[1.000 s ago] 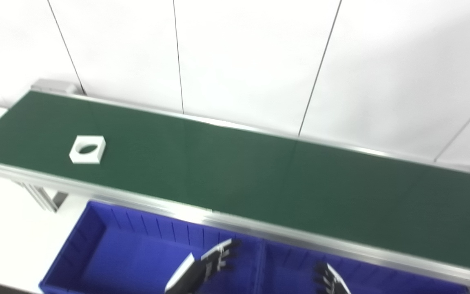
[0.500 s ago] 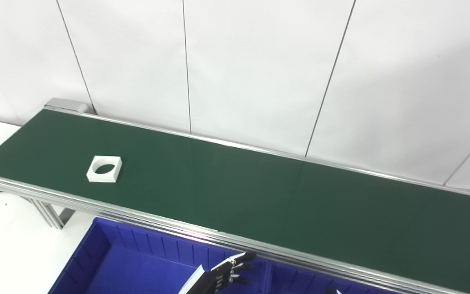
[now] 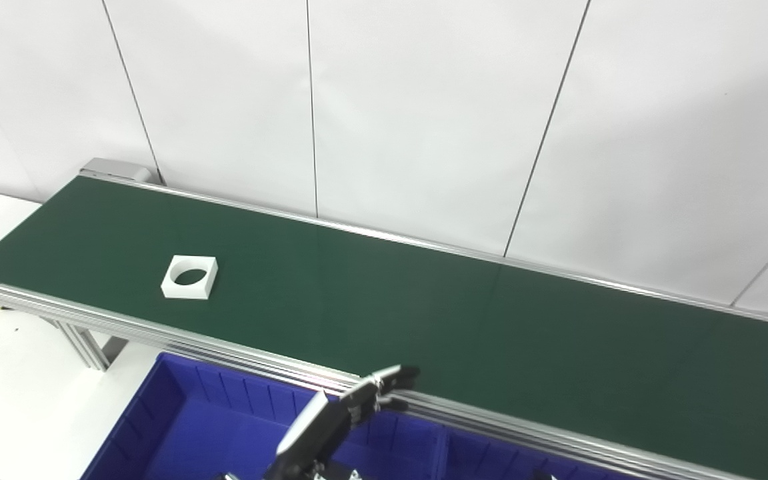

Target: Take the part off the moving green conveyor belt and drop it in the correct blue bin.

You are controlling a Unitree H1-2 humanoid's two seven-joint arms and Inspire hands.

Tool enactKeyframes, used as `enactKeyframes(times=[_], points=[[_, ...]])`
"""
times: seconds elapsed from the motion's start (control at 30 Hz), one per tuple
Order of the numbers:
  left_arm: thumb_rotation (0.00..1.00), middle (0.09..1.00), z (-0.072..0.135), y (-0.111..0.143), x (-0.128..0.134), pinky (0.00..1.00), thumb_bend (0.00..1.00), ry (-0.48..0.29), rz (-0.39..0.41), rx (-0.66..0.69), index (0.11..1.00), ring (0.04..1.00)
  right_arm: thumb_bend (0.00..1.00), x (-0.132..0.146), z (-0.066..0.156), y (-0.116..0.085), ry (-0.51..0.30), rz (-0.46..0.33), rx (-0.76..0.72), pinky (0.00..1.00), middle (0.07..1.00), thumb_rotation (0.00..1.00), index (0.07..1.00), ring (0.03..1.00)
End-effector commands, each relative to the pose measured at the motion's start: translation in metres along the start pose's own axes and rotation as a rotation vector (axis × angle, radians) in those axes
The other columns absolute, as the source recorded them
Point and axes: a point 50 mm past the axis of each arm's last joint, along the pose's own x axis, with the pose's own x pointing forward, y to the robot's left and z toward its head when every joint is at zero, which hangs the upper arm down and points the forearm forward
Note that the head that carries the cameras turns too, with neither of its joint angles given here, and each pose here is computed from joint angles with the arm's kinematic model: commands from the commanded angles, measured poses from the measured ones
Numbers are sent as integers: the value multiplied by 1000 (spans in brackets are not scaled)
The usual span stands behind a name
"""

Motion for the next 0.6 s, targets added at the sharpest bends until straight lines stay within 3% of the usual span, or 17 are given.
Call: enactKeyframes(times=[0.0,0.1,0.3,0.57], points=[[268,924,15,11,12,795,942,-59,-1,37,886,880,705,4,9,-4,-81,-19,4,735,853,354,880,810],[307,925,22,20,17,791,963,-70,7,74,887,879,711,4,8,-5,-81,-18,6,744,856,369,878,813],[292,942,37,42,34,817,945,-140,29,150,902,904,692,5,5,-7,-74,-17,14,728,856,316,875,807],[352,964,55,73,53,847,906,-160,132,248,923,937,701,6,5,-8,-73,-20,25,737,854,333,864,815]])
